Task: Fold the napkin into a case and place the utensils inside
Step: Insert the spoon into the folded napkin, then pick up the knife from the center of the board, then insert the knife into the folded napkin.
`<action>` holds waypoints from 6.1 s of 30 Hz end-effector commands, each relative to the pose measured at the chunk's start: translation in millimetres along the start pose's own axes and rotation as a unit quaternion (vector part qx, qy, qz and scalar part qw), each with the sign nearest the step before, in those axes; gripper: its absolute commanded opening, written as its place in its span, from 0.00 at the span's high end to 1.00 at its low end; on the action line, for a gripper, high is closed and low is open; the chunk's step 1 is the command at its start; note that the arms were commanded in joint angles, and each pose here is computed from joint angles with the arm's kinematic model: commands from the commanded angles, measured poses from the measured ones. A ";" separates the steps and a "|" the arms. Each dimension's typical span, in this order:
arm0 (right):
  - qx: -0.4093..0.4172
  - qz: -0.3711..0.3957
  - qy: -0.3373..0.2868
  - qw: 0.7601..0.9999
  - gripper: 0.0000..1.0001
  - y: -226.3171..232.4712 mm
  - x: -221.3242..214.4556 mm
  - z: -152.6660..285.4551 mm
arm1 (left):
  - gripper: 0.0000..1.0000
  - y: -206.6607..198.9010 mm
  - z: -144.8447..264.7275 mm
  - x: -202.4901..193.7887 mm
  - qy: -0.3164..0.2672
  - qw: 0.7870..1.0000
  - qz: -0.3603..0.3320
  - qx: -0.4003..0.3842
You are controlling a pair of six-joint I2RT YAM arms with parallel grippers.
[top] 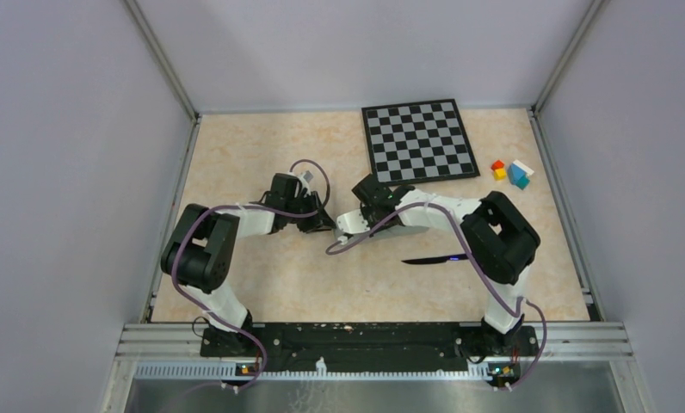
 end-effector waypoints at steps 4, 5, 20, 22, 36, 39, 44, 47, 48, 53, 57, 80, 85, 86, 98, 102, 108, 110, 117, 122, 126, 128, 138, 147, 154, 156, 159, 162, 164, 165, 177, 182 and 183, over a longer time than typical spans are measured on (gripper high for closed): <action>-0.017 0.032 -0.055 0.998 1.00 -11.7 34.1 9.9 | 0.70 10.2 -9.1 -7.9 0.012 0.999 -0.012 0.032; -0.013 0.034 -0.057 0.998 1.00 -11.0 36.2 9.6 | 0.70 10.0 -9.2 -7.9 0.012 0.999 -0.012 0.032; 0.002 0.000 -0.061 0.998 1.00 -2.9 54.3 0.6 | 0.72 7.9 -9.4 -9.1 0.012 0.999 -0.015 0.032; 0.000 -0.011 -0.060 0.998 1.00 -3.4 54.8 -0.6 | 0.72 7.9 -9.7 -9.4 0.013 0.999 -0.014 0.031; -0.007 -0.060 -0.032 0.998 1.00 -5.1 52.1 -3.6 | 0.72 6.9 -8.1 -9.8 0.009 0.999 -0.015 0.031; -0.009 -0.063 -0.035 0.997 0.99 -6.1 53.1 -2.7 | 0.73 5.5 -8.6 -10.1 0.010 0.999 -0.015 0.028; -0.025 -0.071 -0.042 0.996 0.79 -9.0 51.3 6.2 | 0.69 2.5 -6.0 -6.4 0.005 0.999 -0.022 0.025; -0.046 -0.076 -0.060 0.994 0.68 -12.6 49.6 20.4 | 0.66 1.1 -2.8 -3.5 0.002 0.999 -0.027 0.026; -0.051 -0.078 -0.064 0.994 0.67 -13.8 49.0 25.5 | 0.65 0.1 -1.8 -2.7 0.001 0.999 -0.029 0.026; -0.077 -0.093 -0.063 0.991 0.30 -17.5 42.5 66.1 | 0.61 -8.8 3.6 3.9 -0.008 0.999 -0.033 0.009; -0.144 -0.172 -0.076 0.972 0.15 -18.9 16.9 121.3 | 0.58 -19.1 15.3 11.0 -0.024 0.999 -0.040 -0.001; -0.136 -0.983 -0.015 0.125 0.01 90.2 -99.6 178.2 | 0.22 -88.9 129.7 40.5 -0.139 0.986 -0.088 -0.024; -0.064 -0.997 0.040 -0.034 0.01 108.1 -113.1 135.0 | 0.22 -98.4 147.1 44.8 -0.153 0.983 -0.093 -0.031; -0.060 -0.996 0.049 -0.052 0.01 111.2 -115.4 126.9 | 0.21 -100.4 150.7 45.8 -0.155 0.983 -0.097 -0.032; -0.095 -0.986 0.123 -0.065 0.18 113.6 -126.6 75.1 | 0.20 -104.2 160.2 56.2 -0.166 0.977 -0.125 -0.035; -0.104 -0.985 0.113 -0.081 0.27 112.7 -129.5 68.3 | 0.20 -101.1 156.4 57.6 -0.164 0.978 -0.124 -0.037; -0.107 -0.981 0.135 -0.088 0.42 107.7 -133.6 56.4 | 0.20 -92.8 152.7 56.9 -0.157 0.980 -0.117 -0.030; -0.104 -0.980 0.145 -0.091 0.46 109.2 -133.4 51.7 | 0.20 -90.8 152.8 56.8 -0.156 0.980 -0.116 -0.030; -0.119 -0.974 0.161 -0.105 0.62 110.3 -136.8 43.2 | 0.20 -86.8 156.4 58.7 -0.161 0.980 -0.113 -0.027; -0.138 -0.969 0.168 -0.113 0.90 117.2 -143.4 39.5 | 0.20 -85.2 158.2 57.5 -0.161 0.981 -0.109 -0.026; -0.146 -0.973 0.151 -0.094 1.00 113.1 -146.2 49.2 | 0.20 -83.5 160.6 55.4 -0.162 0.981 -0.106 -0.024; -0.154 -0.978 0.128 -0.051 1.00 105.8 -149.5 59.7 | 0.20 -82.6 161.3 54.3 -0.165 0.980 -0.105 -0.024; -0.186 -0.911 -0.088 0.358 1.00 69.9 -165.0 129.9 | 0.20 -78.9 155.2 49.2 -0.160 0.982 -0.094 -0.038; -0.071 -0.697 -0.146 0.698 1.00 30.8 -144.4 167.5 | 0.19 -66.9 134.7 37.7 -0.129 0.987 -0.079 -0.052; 0.007 -0.432 -0.120 0.894 1.00 7.4 -111.2 161.2 | 0.19 -48.9 104.7 21.6 -0.060 0.994 -0.063 -0.065; 0.012 -0.350 -0.088 0.932 1.00 5.0 -103.0 153.4 | 0.19 -44.3 97.4 16.6 -0.048 0.995 -0.055 -0.070; 0.021 -0.248 -0.050 0.967 1.00 1.3 -91.7 140.2 | 0.21 -39.7 88.3 11.3 -0.037 0.995 -0.046 -0.076; 0.032 -0.150 -0.004 0.988 1.00 1.7 -82.9 123.7 | 0.22 -35.0 79.8 7.0 -0.026 0.996 -0.044 -0.077; 0.048 -0.107 0.024 0.993 1.00 2.7 -75.6 109.5 | 0.24 -31.9 74.2 5.8 -0.017 0.996 -0.045 -0.075; 0.053 -0.093 0.031 0.994 1.00 2.8 -71.4 103.5 | 0.26 -28.9 70.3 4.6 -0.010 0.996 -0.043 -0.072; 0.076 -0.051 0.080 0.993 1.00 5.5 -52.5 57.5 | 0.39 -23.5 42.8 -5.8 0.019 0.996 -0.023 -0.090; 0.062 -0.069 0.080 0.992 1.00 0.7 -61.4 60.6 | 0.40 -25.3 41.5 -6.9 0.016 0.995 -0.026 -0.091; 0.060 -0.070 0.079 0.993 1.00 -0.1 -62.0 61.1 | 0.40 -25.2 40.8 -7.4 0.018 0.995 -0.026 -0.092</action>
Point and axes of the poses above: each gripper's point midway between its finger pads, its own z axis back along the fingers, its own y axis along the line the jaws close on, x = y × z, the point moved 6 cm from there along z, back along the fingers, and after that the axes turned 14 degrees about -z, right-handed, at the moved point
